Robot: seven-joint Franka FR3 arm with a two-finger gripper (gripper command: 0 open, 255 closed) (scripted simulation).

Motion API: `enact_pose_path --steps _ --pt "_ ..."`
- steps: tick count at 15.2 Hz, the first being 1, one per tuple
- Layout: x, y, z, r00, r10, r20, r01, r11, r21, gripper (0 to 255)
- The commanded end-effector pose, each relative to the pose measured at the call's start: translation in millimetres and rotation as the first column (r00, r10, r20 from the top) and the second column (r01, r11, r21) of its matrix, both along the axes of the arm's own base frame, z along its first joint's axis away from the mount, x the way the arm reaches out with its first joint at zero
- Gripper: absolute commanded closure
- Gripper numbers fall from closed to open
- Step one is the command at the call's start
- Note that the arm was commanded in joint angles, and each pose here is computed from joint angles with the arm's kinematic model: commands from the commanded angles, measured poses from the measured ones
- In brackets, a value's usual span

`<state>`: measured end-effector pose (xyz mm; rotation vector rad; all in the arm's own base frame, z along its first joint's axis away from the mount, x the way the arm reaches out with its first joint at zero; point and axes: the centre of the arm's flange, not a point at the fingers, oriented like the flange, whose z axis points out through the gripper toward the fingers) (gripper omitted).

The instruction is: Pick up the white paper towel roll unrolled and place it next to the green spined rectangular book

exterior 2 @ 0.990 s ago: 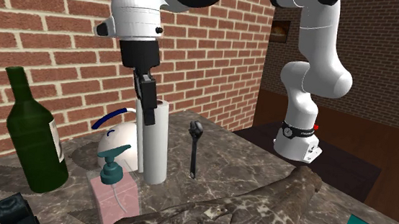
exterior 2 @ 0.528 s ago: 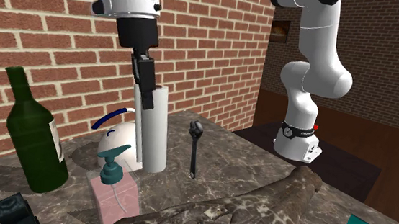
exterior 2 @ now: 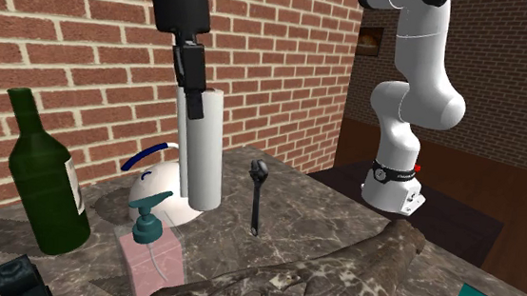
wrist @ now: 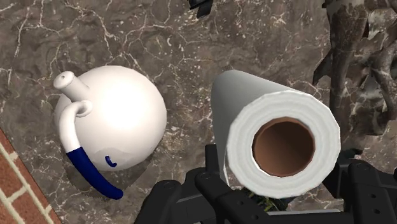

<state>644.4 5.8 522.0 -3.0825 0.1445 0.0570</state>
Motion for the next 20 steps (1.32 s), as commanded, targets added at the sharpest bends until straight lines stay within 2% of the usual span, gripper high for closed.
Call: enact_pose_path --steps 1,20 --pt "-0.5 -1.3 11.4 1.0 0.0 0.0 0.0 1.0 0.0 255" --pt "-0.5 -1.3 111.7 1.0 0.0 0.0 0.0 1.0 0.0 255"
